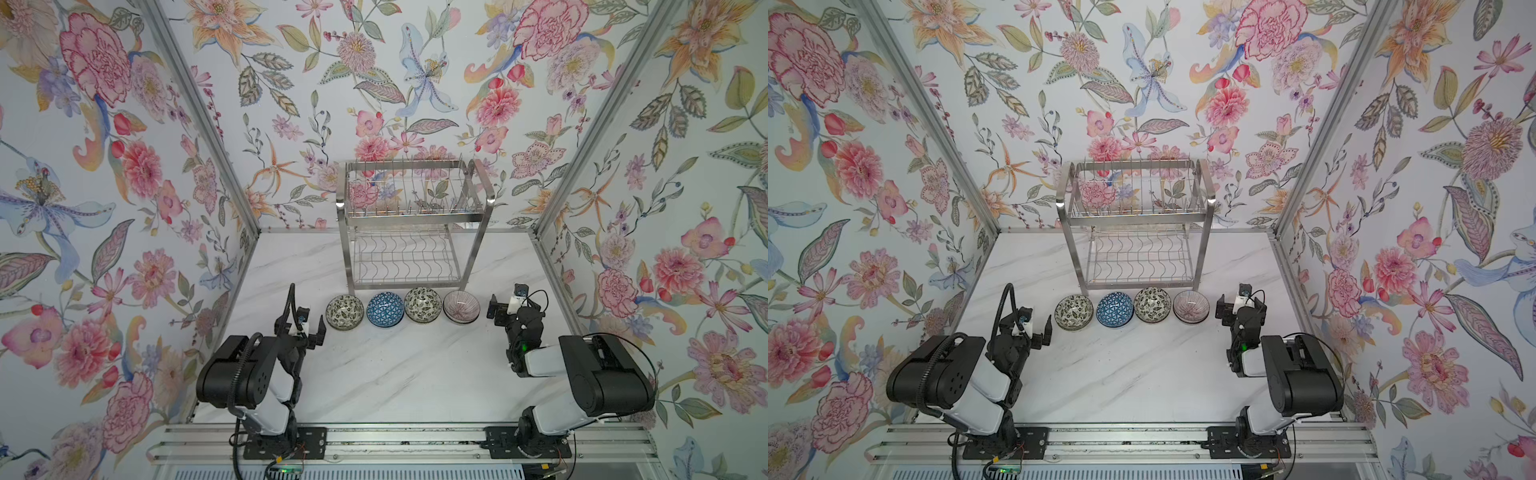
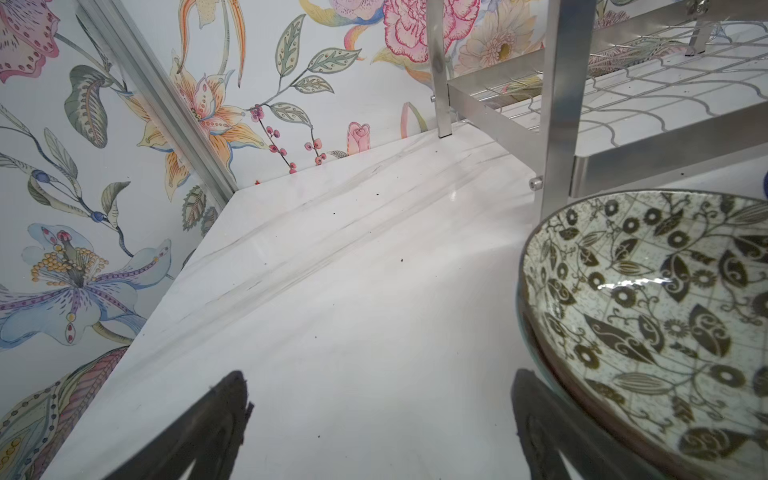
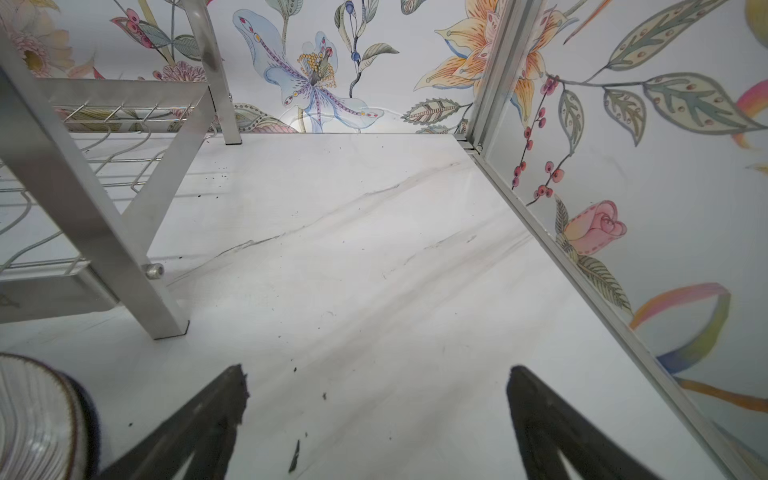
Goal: Load the bowls into the dish rack
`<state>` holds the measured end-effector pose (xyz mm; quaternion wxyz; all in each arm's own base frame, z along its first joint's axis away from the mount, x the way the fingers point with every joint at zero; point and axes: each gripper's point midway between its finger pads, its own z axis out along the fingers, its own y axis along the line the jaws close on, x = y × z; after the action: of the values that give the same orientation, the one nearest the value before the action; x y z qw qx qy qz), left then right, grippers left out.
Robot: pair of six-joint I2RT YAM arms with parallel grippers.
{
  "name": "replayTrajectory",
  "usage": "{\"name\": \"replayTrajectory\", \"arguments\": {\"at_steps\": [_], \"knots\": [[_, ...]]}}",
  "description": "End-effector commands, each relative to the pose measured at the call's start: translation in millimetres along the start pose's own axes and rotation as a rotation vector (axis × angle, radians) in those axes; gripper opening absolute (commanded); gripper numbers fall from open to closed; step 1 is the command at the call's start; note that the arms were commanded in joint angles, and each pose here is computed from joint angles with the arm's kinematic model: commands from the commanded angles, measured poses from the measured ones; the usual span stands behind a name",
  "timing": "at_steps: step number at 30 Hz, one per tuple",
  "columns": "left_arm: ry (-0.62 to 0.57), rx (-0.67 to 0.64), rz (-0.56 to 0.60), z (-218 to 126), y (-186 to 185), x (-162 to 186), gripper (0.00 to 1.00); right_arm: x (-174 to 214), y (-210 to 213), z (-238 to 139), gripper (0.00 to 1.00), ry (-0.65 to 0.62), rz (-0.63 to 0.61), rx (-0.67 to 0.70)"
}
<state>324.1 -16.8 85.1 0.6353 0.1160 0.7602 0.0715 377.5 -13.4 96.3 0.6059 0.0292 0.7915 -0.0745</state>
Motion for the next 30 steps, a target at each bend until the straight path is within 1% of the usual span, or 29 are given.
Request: {"name": "replayTrajectory", "arguments": {"at_steps": [1, 14, 18, 22, 24, 30], "knots": [[-0.279, -0.052, 0.013, -11.0, 12.8, -67.3, 0.99, -12.6, -0.6, 2.5, 0.99, -0.039, 0.026, -0.006], [-0.266, -0.071, -0.002, -5.3, 16.9, -66.6, 0.99, -12.5, -0.5, 2.5, 0.99, -0.039, 0.025, -0.009], [-0.193, -0.112, -0.024, 12.0, 25.0, -58.8, 0.99, -12.3, -0.7, 2.8, 0.99, -0.038, 0.025, -0.009], [-0.086, -0.181, -0.058, 34.6, 38.1, -47.6, 0.99, -12.6, -0.7, 3.1, 0.99, -0.038, 0.025, -0.009], [-0.087, -0.221, -0.079, 37.8, 46.8, -50.8, 0.99, -12.5, -0.7, 2.8, 0.99, -0.038, 0.025, -0.009], [-0.082, -0.22, -0.085, 39.7, 47.9, -50.3, 0.99, -12.5, -0.8, 2.8, 0.99, -0.038, 0.025, -0.008]]}}
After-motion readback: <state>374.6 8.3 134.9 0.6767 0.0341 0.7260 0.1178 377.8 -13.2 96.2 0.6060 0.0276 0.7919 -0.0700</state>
